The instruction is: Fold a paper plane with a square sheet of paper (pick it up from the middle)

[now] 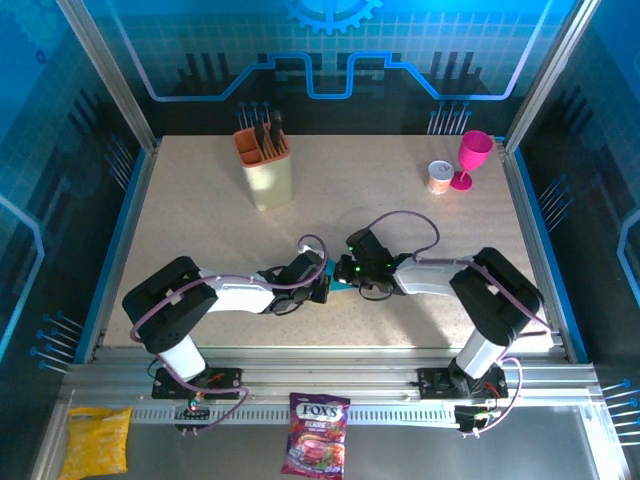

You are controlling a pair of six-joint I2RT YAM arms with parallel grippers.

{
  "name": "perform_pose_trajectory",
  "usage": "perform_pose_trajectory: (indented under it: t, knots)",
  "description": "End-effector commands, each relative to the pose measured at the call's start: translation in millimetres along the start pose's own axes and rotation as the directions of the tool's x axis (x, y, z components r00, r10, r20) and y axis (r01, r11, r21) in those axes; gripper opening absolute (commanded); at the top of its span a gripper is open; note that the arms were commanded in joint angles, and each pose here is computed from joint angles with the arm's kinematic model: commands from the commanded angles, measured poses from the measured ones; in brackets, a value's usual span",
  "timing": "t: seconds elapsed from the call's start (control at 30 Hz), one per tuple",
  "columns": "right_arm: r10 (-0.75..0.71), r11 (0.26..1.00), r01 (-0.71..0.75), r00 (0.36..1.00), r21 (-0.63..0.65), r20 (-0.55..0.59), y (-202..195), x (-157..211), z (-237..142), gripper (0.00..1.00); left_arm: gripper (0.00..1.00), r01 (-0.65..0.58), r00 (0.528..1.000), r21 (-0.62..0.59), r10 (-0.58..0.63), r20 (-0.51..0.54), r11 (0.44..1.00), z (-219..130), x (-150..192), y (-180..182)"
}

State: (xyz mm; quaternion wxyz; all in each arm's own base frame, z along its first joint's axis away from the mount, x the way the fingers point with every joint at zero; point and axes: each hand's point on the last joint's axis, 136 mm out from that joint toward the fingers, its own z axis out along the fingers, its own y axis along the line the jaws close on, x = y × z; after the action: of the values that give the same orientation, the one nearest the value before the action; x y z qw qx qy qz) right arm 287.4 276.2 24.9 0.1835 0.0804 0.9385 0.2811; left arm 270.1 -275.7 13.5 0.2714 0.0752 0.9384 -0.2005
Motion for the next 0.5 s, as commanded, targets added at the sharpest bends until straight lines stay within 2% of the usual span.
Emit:
perform_pose_trajectory:
  t: [0.0,0.23,0.47]
  knots:
    - [0.021,1.000,-0.021,1.000,0.006,0.019,-4.5,-0.3,10.1,0.00,0.00,-0.035,0.970,-0.121,0.004,-0.245,0.992,0.1,73.5,39.5]
    - [0.101,0.991,-0.102,0.995,0.083,0.011,-62.6,13.3,9.4,0.00,0.00,-0.040,0.969,-0.127,0.007,-0.247,0.991,-0.3,75.6,42.4]
    - [0.152,0.979,-0.154,0.988,0.135,0.022,-98.9,18.5,-4.6,0.00,0.00,-0.049,0.969,-0.134,0.014,-0.245,0.990,-0.4,74.9,43.8]
